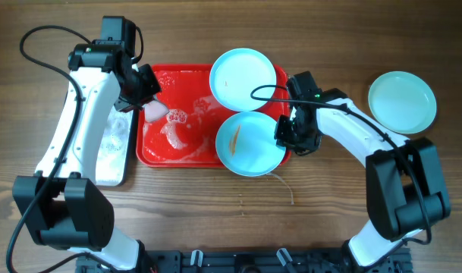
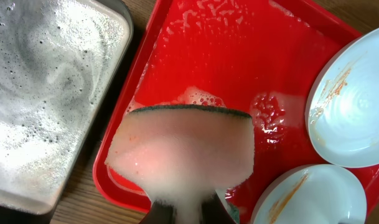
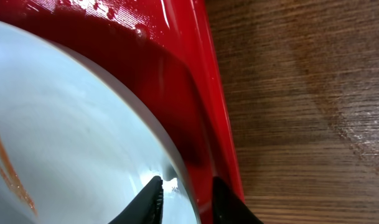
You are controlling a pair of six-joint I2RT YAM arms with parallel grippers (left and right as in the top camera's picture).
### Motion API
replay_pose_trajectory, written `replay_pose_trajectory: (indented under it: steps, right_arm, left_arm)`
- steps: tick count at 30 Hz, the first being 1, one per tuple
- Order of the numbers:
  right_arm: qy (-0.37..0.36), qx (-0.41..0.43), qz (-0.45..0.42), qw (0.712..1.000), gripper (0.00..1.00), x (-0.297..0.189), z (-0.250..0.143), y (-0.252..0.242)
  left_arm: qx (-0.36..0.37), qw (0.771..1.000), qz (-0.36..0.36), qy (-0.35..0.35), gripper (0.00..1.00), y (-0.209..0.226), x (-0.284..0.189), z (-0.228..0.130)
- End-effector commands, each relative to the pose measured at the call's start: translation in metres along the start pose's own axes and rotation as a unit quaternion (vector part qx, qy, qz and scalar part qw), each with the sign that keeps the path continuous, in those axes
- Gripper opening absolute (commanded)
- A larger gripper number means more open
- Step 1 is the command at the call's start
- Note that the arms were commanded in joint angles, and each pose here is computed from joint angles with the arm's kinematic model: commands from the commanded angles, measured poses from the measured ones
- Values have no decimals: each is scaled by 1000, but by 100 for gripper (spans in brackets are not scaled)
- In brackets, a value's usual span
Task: Clean dirty plates on tray and stack at the side
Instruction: 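Move the right gripper back and grasp the lower-right plate's rim, then tilt the plate with the right gripper and scrub it with the left sponge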
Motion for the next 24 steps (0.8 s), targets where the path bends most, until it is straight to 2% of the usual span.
replay_pose_trajectory:
  steps: [1, 3, 4, 10, 17, 21, 24]
  right_arm:
    - [9, -3, 0, 1000, 16, 7, -3, -1]
    - [9, -14, 5, 1000, 6, 7, -3, 1]
    - [10, -24, 9, 1000, 4, 7, -4, 3]
    - [7, -81, 40, 996, 4, 3, -8, 25]
    - [-31, -141, 68, 987, 4, -11, -4, 65]
    - [-80, -166, 94, 978, 4, -12, 4, 92]
    - [-144, -182, 99, 968, 4, -14, 13, 116]
  left_arm:
    - [-9, 1000, 1, -12, 5, 0, -6, 5]
    - [-9, 1000, 1, -12, 5, 0, -6, 5]
    - [-9, 1000, 1, -12, 5, 0, -6, 5]
    - [-9, 1000, 1, -12, 5, 0, -6, 5]
    - [-9, 1000, 4, -7, 4, 1, -6, 3]
    - [-9, 1000, 6, -4, 4, 2, -6, 1]
    - [-10, 1000, 7, -1, 4, 2, -6, 0]
Point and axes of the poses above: each gripper's point midway between its finger pads, its own x axis out along the fingers, its own y axis along the line the jaws close on, z = x × y, the point moved 4 cm from there along -x, back along the fingers, and after that the axes turned 2 degrees about -x, right-handed, at the moved point
